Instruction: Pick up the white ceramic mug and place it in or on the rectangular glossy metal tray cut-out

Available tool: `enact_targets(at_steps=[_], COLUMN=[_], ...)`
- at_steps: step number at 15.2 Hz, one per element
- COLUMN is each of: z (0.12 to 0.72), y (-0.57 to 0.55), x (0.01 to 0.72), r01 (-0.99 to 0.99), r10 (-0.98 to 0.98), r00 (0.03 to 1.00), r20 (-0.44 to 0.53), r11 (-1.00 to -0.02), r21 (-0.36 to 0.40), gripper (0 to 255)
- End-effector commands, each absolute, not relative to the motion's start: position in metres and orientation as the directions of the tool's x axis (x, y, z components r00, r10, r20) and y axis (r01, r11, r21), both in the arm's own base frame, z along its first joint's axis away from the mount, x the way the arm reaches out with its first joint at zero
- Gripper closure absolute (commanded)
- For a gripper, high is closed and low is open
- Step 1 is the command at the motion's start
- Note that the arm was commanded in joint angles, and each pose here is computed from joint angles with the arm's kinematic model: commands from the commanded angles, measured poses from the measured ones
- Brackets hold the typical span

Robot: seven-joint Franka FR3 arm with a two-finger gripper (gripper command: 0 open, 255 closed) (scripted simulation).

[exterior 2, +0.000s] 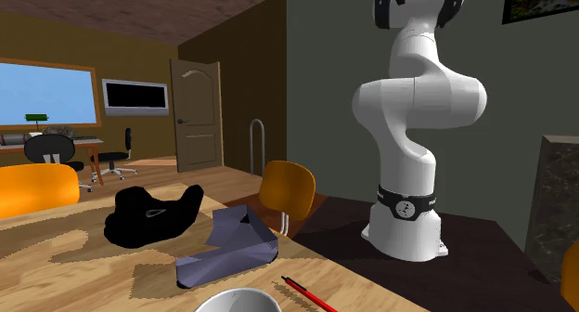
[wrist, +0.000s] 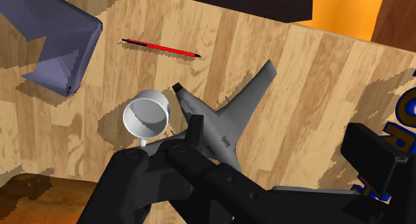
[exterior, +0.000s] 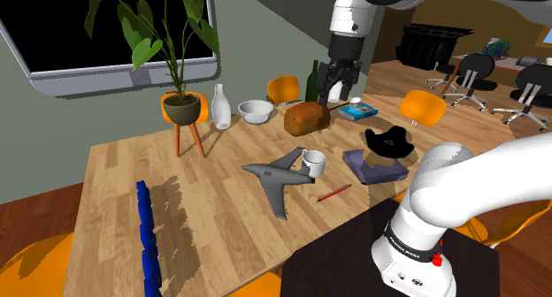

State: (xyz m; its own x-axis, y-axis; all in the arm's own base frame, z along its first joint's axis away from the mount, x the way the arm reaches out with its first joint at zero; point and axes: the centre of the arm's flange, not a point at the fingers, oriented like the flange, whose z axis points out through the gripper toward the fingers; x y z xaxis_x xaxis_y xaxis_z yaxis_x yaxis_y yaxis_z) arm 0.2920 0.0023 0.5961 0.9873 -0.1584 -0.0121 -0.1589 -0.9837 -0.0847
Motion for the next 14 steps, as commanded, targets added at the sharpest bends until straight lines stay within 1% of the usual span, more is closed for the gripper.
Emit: enact_targets(at_steps=[1,14], z=[0.596,0.459], y=[0.002,-0.088], x=[0.292,0.339], r01=[-0.159,-0.162], r10=[-0.158,-0.162], r00=[0.987,0.987], r20=[-0.012,-0.017], r11=[-0.984,-0.984], r21=[-0.085,-0.069], gripper=[0,0])
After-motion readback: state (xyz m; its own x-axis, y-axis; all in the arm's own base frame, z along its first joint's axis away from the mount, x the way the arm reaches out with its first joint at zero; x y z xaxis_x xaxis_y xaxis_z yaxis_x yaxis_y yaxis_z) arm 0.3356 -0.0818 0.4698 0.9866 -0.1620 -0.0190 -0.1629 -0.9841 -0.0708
